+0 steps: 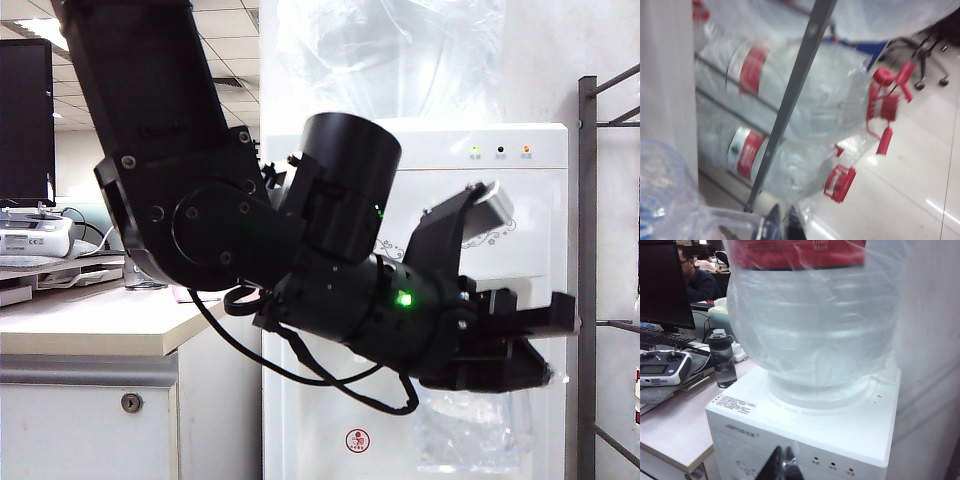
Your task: Pick up the plastic mug from the left desk, go to the cold water outlet of the water dispenser, press the vertical switch to get some water, then put the mug back on the desk.
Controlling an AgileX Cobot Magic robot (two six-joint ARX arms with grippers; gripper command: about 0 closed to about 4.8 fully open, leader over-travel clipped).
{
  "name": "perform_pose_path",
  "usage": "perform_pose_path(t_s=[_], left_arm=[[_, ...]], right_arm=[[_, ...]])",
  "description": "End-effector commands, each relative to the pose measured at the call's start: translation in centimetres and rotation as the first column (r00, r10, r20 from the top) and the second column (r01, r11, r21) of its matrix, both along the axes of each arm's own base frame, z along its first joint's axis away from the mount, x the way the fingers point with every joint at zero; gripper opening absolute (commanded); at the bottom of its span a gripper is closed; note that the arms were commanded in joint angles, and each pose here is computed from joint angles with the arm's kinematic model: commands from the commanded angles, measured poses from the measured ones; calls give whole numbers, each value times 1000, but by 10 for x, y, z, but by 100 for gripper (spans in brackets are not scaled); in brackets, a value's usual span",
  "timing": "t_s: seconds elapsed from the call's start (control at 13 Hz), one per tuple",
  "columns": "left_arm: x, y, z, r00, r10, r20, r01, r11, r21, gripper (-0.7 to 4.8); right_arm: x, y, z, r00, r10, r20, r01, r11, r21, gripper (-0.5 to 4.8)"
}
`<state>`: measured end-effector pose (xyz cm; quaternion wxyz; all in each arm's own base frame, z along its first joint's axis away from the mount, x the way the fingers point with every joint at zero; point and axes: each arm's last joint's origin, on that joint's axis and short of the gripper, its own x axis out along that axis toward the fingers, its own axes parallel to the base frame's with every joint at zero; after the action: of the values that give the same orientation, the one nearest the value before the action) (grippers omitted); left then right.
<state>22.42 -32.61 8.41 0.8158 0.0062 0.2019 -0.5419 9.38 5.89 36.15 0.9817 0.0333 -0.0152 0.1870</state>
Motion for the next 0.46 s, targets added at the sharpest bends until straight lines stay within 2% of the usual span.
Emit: perform_pose_path(t_s=[0.08,0.23,0.46], left_arm=[[8,-10,0,999,36,-23,-36,999,-28,-6],[24,-26,-5,996,56,-72,-58,998,-27,-6],[36,-23,-6,992,85,-90,-89,995,-40,-6]], right_arm=[[-1,-1,3,1000,1,13,-1,1000,13,-5],[-5,-4,4,1000,1,29,-1,1000,25,-5],[-10,-8,6,999,-1,48,-1,999,38,-5]])
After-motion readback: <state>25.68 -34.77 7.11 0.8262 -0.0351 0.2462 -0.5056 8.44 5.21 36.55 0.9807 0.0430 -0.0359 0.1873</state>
